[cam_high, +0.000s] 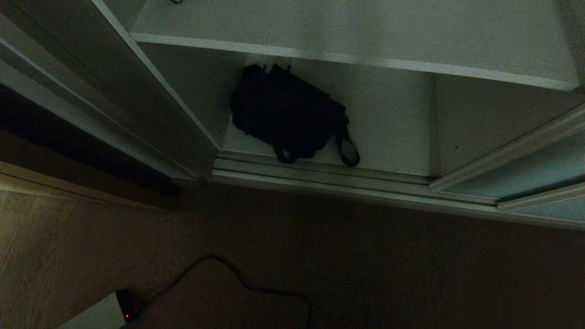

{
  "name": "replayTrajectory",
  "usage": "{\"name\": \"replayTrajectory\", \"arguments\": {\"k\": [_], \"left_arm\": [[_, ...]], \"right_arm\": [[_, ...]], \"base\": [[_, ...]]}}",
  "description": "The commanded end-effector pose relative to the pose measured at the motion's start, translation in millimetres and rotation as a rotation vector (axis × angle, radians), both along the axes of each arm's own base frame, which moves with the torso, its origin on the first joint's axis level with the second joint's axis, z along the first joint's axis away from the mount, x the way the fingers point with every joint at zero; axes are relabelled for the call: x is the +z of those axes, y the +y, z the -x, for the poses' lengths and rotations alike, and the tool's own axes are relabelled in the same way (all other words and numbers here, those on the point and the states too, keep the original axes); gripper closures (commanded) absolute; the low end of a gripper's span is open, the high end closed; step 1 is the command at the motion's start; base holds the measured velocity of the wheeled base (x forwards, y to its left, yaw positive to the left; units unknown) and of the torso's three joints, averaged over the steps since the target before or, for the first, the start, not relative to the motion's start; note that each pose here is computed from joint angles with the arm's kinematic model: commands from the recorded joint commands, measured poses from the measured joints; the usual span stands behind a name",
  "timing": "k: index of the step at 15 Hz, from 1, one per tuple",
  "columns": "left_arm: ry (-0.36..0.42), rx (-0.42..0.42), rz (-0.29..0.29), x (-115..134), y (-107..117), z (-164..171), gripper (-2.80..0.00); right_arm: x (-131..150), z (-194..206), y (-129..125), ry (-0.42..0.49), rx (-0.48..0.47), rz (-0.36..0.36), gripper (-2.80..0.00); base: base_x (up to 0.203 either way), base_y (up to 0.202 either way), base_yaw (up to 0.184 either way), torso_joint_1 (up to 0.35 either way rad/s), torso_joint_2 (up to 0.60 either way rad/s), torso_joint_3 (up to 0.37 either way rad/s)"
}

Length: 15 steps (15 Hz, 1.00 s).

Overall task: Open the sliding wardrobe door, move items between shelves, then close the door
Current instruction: Open the door

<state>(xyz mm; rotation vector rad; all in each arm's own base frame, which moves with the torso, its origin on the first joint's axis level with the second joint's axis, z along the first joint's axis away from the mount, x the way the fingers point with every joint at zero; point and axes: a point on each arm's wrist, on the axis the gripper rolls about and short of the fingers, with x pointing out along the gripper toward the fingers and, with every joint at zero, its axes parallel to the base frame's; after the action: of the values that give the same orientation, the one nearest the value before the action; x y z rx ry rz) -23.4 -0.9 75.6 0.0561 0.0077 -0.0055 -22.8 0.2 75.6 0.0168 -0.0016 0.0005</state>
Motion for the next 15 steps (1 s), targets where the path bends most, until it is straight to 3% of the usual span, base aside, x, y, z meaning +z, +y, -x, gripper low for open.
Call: {"name": "replayTrajectory", "arguments": {"k": [1, 15], "left_arm": [[0.003, 0.001, 0.000, 0.1, 0.0, -0.2, 0.00], [-0.006, 0.001, 0.006, 0.2, 0.0, -0.6, 0.00]], "right_arm": [[0.0, 0.1, 0.0, -0.001, 0.000, 0.000, 0.00], [0.0, 0.0, 0.0, 0.000, 0.000, 0.000, 0.00]], "base": [[0.000, 0.000, 0.000, 0.002, 0.01, -0.198], [0.000, 0.000, 0.000, 0.004, 0.00, -0.174]]}}
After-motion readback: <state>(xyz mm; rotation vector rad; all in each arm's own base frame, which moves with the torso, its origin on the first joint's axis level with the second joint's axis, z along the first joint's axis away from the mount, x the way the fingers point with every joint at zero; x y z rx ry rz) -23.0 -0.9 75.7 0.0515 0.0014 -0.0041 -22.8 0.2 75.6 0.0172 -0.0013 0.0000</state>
